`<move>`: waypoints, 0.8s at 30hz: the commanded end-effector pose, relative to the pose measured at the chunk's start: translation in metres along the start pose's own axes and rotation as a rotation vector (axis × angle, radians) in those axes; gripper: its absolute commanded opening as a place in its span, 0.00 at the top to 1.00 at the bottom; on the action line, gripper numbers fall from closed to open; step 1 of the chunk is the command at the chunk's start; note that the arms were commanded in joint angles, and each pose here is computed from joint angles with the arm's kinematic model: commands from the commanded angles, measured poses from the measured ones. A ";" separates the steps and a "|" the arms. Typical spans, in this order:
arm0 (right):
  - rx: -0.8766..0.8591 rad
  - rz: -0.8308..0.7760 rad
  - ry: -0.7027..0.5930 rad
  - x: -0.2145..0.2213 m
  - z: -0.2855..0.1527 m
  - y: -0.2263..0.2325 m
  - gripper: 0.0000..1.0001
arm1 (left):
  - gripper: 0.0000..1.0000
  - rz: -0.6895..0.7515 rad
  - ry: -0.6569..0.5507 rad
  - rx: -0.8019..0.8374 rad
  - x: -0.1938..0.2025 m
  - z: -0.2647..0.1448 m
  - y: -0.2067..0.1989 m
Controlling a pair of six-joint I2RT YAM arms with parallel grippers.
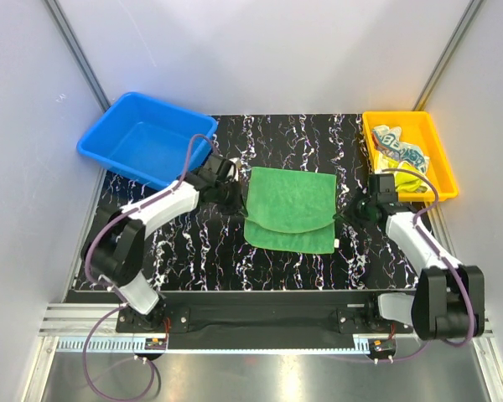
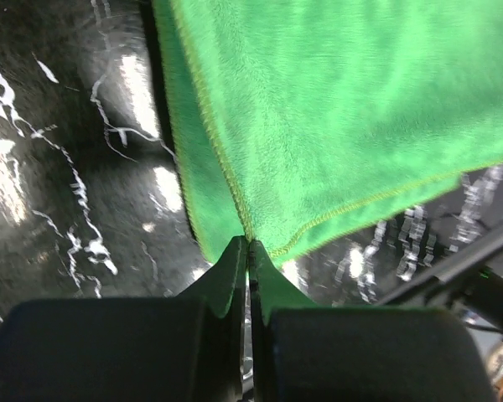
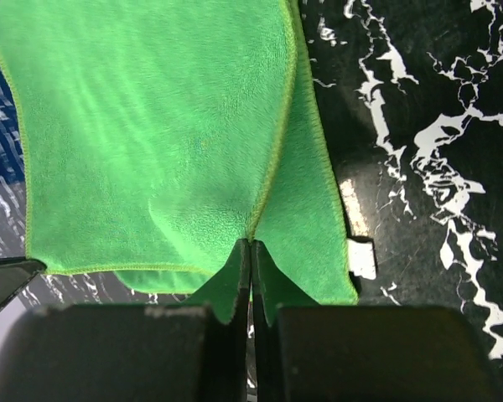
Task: Fold and stack the towels
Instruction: Fold the towel
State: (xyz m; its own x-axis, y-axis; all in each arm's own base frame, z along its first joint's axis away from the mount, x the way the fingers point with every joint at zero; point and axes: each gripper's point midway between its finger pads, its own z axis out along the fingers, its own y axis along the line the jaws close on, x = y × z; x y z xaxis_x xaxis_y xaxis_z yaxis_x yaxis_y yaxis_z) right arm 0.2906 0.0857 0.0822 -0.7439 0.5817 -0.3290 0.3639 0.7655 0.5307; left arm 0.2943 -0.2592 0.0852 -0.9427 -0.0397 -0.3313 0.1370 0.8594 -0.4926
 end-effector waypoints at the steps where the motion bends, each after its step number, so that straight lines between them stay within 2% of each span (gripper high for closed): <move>1: 0.015 -0.028 -0.010 0.007 -0.018 -0.003 1.00 | 1.00 -0.009 -0.041 0.114 -0.001 -0.028 -0.027; 2: 0.014 -0.017 0.000 0.012 -0.017 -0.006 1.00 | 1.00 -0.031 0.004 0.126 0.016 -0.022 -0.021; 4: 0.032 0.000 0.021 0.028 -0.011 -0.021 1.00 | 1.00 -0.036 -0.006 0.154 0.022 -0.017 -0.020; 5: 0.035 0.017 0.019 0.032 -0.009 -0.025 1.00 | 1.00 -0.052 0.027 0.158 0.037 -0.011 -0.013; 11: 0.052 0.077 0.061 0.055 0.008 -0.044 1.00 | 1.00 -0.061 0.073 0.213 0.060 0.009 -0.010; 17: 0.062 0.024 0.010 0.036 -0.002 -0.036 1.00 | 1.00 -0.041 0.057 0.137 0.050 0.010 -0.002; 20: 0.083 0.004 -0.023 0.022 -0.019 -0.028 1.00 | 1.00 -0.024 0.027 0.064 0.040 -0.002 0.003; 24: 0.071 0.022 -0.006 0.029 -0.028 -0.026 1.00 | 1.00 0.001 -0.010 -0.048 0.035 -0.023 0.017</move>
State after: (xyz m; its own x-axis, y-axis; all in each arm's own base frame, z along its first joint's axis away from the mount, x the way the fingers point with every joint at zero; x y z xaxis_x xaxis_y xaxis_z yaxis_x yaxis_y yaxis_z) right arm 0.2479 0.0767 0.0700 -0.7354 0.6057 -0.3039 0.4251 0.7615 0.4892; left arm 0.2459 -0.2500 0.0595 -0.9693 -0.0461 -0.2416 0.0920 0.8431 -0.5298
